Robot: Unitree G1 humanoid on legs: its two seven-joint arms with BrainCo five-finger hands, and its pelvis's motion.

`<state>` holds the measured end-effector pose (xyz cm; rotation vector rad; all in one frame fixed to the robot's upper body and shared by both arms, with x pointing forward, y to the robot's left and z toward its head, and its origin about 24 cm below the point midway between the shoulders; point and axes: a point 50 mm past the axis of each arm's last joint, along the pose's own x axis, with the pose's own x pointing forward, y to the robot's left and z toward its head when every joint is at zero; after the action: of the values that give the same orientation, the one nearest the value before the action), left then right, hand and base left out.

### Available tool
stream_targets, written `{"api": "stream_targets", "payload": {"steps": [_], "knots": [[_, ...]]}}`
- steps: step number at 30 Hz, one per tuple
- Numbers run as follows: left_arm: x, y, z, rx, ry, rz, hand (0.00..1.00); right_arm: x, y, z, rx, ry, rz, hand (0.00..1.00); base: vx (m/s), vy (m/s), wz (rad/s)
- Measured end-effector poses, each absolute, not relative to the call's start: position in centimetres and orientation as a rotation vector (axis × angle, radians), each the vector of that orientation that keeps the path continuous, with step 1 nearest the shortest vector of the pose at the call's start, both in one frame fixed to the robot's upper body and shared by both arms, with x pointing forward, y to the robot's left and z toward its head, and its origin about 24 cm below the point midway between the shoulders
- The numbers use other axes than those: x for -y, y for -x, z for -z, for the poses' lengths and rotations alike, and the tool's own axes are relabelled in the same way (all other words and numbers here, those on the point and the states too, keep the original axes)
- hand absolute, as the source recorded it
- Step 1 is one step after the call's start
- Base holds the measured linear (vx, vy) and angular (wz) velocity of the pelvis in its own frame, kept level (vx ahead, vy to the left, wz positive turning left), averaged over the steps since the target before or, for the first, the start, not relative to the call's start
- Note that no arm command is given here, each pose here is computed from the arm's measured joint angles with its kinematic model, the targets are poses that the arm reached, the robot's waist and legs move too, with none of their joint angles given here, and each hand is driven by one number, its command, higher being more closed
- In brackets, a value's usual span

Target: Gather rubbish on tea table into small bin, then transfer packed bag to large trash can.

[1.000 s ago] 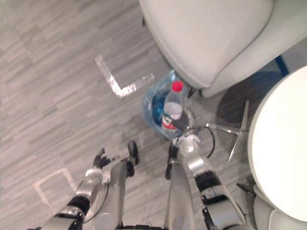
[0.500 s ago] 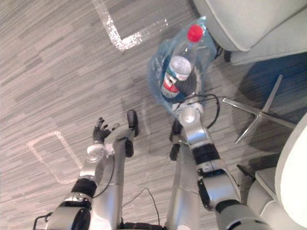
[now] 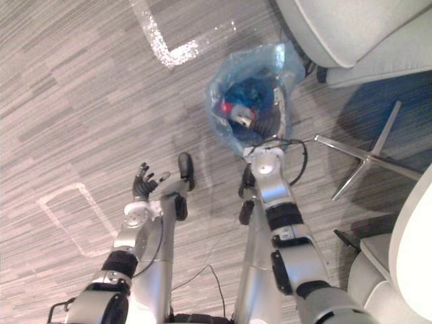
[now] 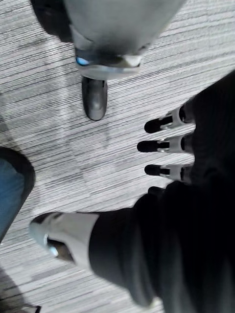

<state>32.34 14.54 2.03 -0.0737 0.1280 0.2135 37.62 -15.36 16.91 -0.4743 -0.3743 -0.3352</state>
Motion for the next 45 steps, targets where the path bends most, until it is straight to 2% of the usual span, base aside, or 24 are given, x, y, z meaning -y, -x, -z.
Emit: {"api": "stream_targets", "payload": {"steps": [13, 19, 24, 25, 31, 45], "knots": [[-14.5, -32.2, -1.4, -0.149, 0.02, -0.195, 0.0, 12.3, -37.1, -14.3, 0.417, 0.903, 0.127, 0.0, 0.0, -0.002, -0.03], [-14.5, -32.8, -1.8, -0.145, 0.014, -0.198, 0.0, 12.6, -38.2, -11.9, 0.294, 1.07, 0.076, 0.0, 0.0, -0.01, 0.07], [-14.6, -33.7, -3.2, -0.092, 0.058, -0.221, 0.0, 13.7, -38.9, -11.0, 0.182, 1.094, 0.104, 0.0, 0.0, -0.012, 0.14], [-14.7, -33.8, -3.4, -0.086, 0.069, -0.228, 0.0, 13.9, -39.1, -11.1, 0.161, 1.084, 0.119, 1.0, -0.01, -0.015, 0.13], [-14.5, -34.0, -3.6, -0.082, 0.096, -0.233, 0.0, 15.3, -39.3, -10.4, 0.073, 1.07, 0.156, 1.0, -0.02, -0.013, 0.16], [-13.9, -34.2, -3.9, -0.069, 0.096, -0.207, 0.0, 13.8, -39.1, -10.0, 0.071, 0.957, 0.128, 1.0, -0.02, -0.014, -0.01]]}}
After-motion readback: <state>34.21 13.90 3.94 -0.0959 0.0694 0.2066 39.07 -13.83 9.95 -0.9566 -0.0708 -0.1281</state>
